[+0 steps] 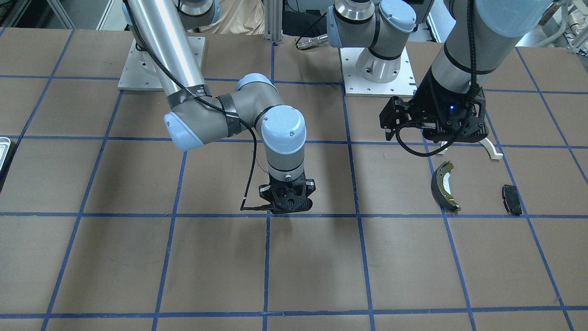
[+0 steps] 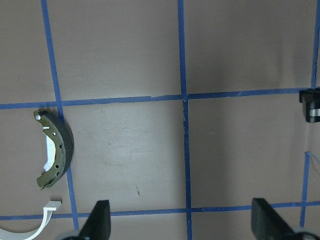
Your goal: Place bearing gear from tray to pile
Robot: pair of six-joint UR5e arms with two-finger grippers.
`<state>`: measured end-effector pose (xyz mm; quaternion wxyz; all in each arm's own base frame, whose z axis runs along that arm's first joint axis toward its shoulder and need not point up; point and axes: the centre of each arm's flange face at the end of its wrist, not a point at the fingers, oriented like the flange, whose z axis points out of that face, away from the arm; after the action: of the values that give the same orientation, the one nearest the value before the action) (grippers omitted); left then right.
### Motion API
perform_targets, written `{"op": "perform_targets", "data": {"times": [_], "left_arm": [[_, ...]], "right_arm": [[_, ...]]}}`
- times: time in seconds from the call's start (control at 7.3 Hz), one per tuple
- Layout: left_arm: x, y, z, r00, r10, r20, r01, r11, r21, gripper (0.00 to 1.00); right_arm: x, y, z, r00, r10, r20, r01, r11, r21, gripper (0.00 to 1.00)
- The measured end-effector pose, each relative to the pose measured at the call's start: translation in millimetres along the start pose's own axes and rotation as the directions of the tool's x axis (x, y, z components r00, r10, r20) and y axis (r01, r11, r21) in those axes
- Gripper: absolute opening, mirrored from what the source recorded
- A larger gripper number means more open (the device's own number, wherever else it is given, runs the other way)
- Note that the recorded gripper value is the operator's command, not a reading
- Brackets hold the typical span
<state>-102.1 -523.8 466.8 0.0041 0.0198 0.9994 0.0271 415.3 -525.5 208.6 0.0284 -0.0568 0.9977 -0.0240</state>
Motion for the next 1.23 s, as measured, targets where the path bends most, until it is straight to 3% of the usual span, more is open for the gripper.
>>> {"op": "perform_targets", "data": {"times": [0.27,0.55,0.82,0.96,1.23], "left_arm": [[-5,-4,3,1.0,0.004,0.003,-0.004,1.0,0.001,1.0],[-2,-12,12,1.0,0.008,-0.002,-0.008,1.0,0.014,1.0],[29,-10,42,0.999,0.03,-0.017,-0.03,1.0,-0.005,1.0],[61,-8,63,0.999,0.043,-0.015,-0.043,0.999,0.011,1.0],[108,-4,116,0.998,0.063,-0.016,-0.062,0.997,0.038,1.0]], "right_arm": [[-7,0,3,1.0,-0.005,0.001,0.005,1.0,-0.001,1.0],[33,-29,-40,0.999,0.045,0.015,-0.046,0.997,0.062,1.0],[144,-62,-114,0.988,0.156,0.012,-0.156,0.981,0.117,1.0],[219,-72,-138,0.972,0.233,-0.001,-0.231,0.966,0.117,1.0],[367,-72,-154,0.947,0.32,-0.037,-0.317,0.946,0.068,1.0]]}}
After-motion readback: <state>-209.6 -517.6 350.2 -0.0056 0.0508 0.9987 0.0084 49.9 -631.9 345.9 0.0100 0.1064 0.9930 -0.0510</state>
